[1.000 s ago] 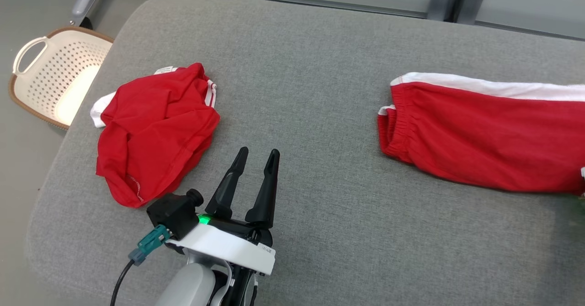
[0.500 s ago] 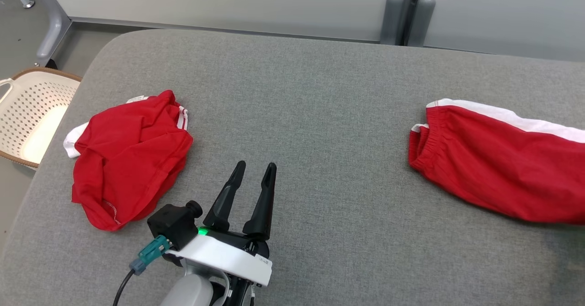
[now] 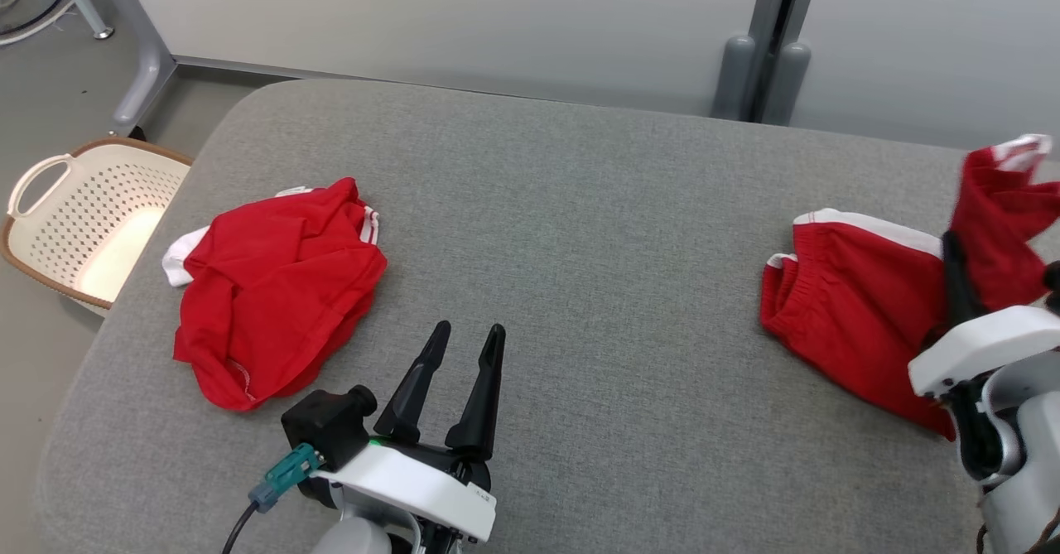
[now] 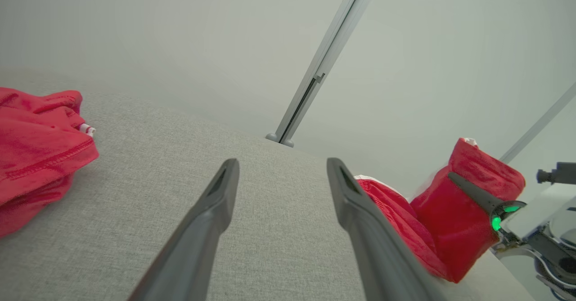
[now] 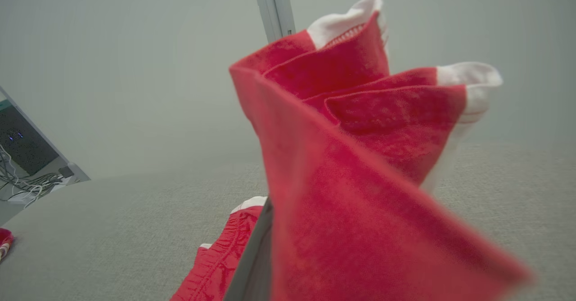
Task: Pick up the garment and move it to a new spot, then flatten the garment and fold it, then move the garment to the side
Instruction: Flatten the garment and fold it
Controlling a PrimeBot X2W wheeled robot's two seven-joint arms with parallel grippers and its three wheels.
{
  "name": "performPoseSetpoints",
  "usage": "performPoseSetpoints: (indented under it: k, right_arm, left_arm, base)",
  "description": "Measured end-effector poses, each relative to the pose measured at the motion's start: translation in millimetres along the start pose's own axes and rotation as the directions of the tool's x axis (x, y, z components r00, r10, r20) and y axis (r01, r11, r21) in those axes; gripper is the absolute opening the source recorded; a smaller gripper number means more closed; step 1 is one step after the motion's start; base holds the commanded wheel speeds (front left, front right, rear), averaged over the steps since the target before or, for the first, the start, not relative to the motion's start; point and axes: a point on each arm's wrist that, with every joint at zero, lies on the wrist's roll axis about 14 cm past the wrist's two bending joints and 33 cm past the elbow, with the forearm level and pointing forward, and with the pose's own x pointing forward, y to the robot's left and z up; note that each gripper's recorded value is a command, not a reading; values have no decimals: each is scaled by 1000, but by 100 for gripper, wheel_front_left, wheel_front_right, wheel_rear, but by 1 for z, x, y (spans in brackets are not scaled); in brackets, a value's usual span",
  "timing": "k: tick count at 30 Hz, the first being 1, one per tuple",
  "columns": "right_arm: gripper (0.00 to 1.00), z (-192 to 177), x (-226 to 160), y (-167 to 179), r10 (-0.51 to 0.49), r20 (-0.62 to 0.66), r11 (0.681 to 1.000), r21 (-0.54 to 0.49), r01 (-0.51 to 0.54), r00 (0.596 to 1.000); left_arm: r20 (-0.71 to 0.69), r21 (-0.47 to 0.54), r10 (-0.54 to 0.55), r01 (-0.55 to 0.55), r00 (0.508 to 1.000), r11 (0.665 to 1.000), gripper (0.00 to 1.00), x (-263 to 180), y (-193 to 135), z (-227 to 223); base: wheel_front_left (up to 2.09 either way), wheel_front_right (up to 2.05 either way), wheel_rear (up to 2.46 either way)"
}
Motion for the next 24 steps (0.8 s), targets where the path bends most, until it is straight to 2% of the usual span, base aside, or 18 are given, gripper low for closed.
performPoseSetpoints:
  k: [5,11,12,13,14,18,24]
  right_arm:
    - [0,-30,-5,48,144,-114,987,-58,-151,983]
    - [0,-54,-5,67,195,-191,973,-88,-215,962]
    - [16,-57,-4,69,203,-203,968,-103,-227,958]
    - [89,-60,-3,72,210,-215,965,-114,-238,954]
    - [100,-65,-4,76,221,-229,961,-116,-252,948]
    - [100,-83,-8,101,283,-277,941,-103,-321,918]
    - [100,-108,-16,106,305,-374,925,-103,-366,876]
  left_arm:
    - [-3,9,35,-35,999,999,100,-10,8,-1]
    - [1,10,66,-66,998,998,100,-17,16,0]
    - [1,10,70,-70,998,998,100,-18,17,0]
    - [1,10,73,-73,997,997,100,-19,18,0]
    - [1,8,78,-78,997,997,100,-20,19,0]
    - [1,3,96,-96,995,995,100,-22,23,0]
    - [-5,-4,105,-105,994,994,100,-23,25,-2]
  base:
    - [0,0,0]
    - [0,0,0]
    - [0,0,0]
    - [0,0,0]
    - [0,0,0]
    - [0,0,0]
    - [0,0,0]
